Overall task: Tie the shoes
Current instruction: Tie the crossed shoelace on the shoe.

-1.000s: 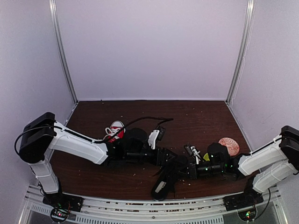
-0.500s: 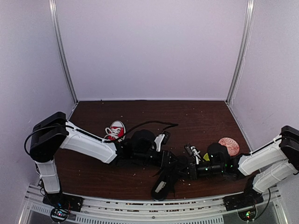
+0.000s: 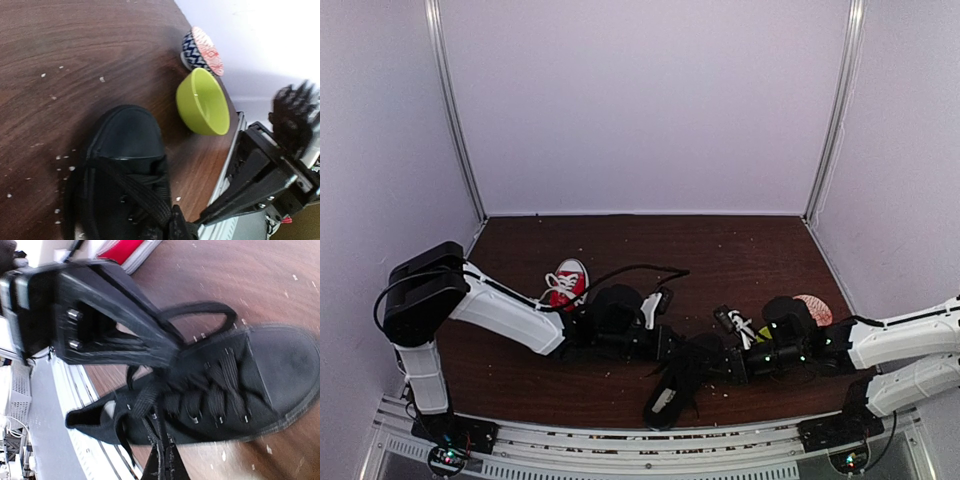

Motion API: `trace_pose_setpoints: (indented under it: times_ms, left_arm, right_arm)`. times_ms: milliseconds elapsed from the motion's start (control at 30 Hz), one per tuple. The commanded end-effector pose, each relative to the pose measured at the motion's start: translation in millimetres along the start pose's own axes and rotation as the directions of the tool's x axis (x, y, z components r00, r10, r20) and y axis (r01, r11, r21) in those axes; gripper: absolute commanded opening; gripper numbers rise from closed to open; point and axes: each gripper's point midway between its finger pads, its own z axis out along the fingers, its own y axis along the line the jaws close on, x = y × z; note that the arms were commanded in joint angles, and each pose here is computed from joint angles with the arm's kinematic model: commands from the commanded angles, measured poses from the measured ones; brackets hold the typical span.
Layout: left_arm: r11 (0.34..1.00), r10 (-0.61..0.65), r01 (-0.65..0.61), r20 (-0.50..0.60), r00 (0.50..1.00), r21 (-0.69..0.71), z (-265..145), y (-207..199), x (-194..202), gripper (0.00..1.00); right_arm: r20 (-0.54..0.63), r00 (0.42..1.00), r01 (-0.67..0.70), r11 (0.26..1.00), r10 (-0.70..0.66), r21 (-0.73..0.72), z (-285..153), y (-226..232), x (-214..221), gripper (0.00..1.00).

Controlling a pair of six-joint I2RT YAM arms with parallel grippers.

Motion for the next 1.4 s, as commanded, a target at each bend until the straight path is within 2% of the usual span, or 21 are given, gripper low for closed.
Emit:
trace_pose_setpoints:
  times_ms: [0,100,233,333,567,800,967,1100,1133,1200,1367]
  left_arm:
    - [1.0,0.002,-0.003,0.105,0.995,0.014,-13,-7,-28,0.06]
    - [1.0,-0.002,-0.001,0.111,0.994,0.023,-17,-7,-26,0.08]
    - [1.0,-0.006,0.003,0.118,0.993,0.027,-21,-6,-25,0.03]
    - [1.0,-0.009,0.007,0.121,0.993,0.022,-24,-3,-22,0.03]
    - [0.999,-0.021,0.015,0.123,0.992,0.05,-30,-3,-16,0.02]
    - [0.998,-0.01,0.003,0.107,0.994,0.062,-30,-4,-12,0.02]
    - [0.998,-0.009,0.003,0.099,0.995,0.067,-30,-4,-10,0.02]
    - [0.998,-0.014,0.008,0.099,0.995,0.055,-33,0,-7,0.02]
    - [0.999,-0.013,0.008,0.103,0.995,0.052,-34,2,-7,0.04]
    - [0.998,-0.004,-0.004,0.116,0.993,0.066,-37,-2,-9,0.15]
    - [0.993,0.003,-0.018,0.125,0.992,0.115,-33,-15,-16,0.34]
  right_arm:
    - [-0.222,0.971,-0.053,0.983,0.091,0.174,-20,-30,58,0.0]
    - [-0.251,0.96,-0.067,0.975,0.12,0.212,-31,-32,65,0.0]
    - [-0.282,0.947,-0.07,0.955,0.154,0.287,-44,-38,71,0.0]
    - [-0.314,0.933,-0.057,0.935,0.175,0.351,-52,-46,76,0.0]
    - [-0.369,0.902,0.034,0.813,0.226,0.581,-79,-77,81,0.0]
    - [-0.353,0.905,0.08,0.722,0.236,0.687,-83,-91,67,0.0]
    - [-0.338,0.908,0.119,0.62,0.249,0.776,-91,-107,64,0.0]
    - [-0.291,0.923,0.088,0.601,0.25,0.795,-91,-110,61,0.0]
    - [-0.279,0.928,0.082,0.595,0.247,0.8,-93,-111,60,0.0]
    - [-0.261,0.937,0.072,0.601,0.232,0.796,-93,-109,55,0.0]
    - [-0.249,0.949,0.044,0.703,0.192,0.709,-75,-91,44,0.0]
